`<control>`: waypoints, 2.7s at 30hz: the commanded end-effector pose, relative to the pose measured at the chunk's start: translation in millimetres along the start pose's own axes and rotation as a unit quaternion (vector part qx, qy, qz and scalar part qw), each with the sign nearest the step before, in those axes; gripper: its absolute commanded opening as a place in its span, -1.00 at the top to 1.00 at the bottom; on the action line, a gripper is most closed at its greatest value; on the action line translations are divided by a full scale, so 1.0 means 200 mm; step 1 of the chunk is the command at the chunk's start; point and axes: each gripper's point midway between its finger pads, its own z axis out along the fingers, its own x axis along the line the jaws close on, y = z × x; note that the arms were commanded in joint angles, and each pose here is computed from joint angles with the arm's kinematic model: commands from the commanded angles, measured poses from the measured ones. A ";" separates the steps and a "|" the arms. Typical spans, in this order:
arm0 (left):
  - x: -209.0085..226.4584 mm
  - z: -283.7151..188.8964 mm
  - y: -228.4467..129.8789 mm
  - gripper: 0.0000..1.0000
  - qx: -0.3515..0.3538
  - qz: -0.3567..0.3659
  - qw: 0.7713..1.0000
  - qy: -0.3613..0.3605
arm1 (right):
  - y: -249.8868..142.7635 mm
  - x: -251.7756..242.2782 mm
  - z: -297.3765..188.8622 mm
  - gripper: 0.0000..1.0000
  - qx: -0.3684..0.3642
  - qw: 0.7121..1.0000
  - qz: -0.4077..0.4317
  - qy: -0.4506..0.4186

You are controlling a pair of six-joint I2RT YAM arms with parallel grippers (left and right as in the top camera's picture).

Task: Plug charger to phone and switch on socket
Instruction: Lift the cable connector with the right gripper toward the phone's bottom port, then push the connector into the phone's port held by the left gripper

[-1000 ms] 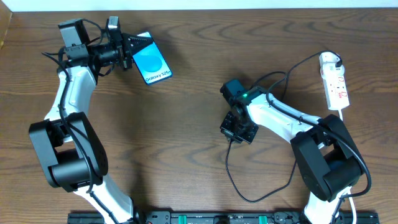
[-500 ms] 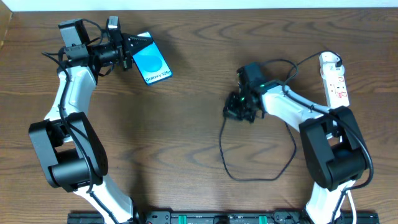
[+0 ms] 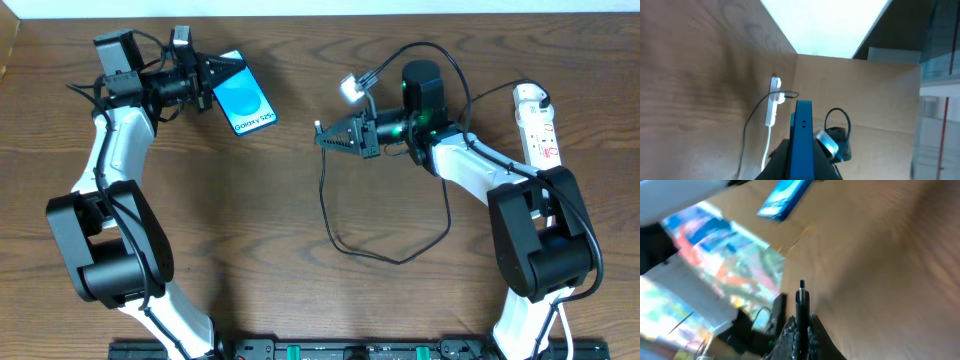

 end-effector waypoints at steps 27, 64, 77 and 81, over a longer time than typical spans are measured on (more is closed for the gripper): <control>-0.53 0.22 -0.24 0.86 0.083 0.267 0.953 -0.114 | 0.01 0.27 0.21 0.98 0.037 0.996 -0.032 0.081; -0.53 0.28 -0.31 0.86 0.102 0.275 0.949 -0.119 | 0.10 0.21 0.22 0.98 -0.010 0.999 -0.016 0.037; -0.53 0.26 -0.28 0.86 0.091 0.293 0.944 -0.119 | 0.09 0.21 0.22 0.97 -0.004 0.999 -0.016 0.042; -0.53 0.26 -0.28 0.86 0.092 0.292 0.945 -0.119 | 0.09 0.21 0.22 0.97 -0.004 0.999 -0.016 0.042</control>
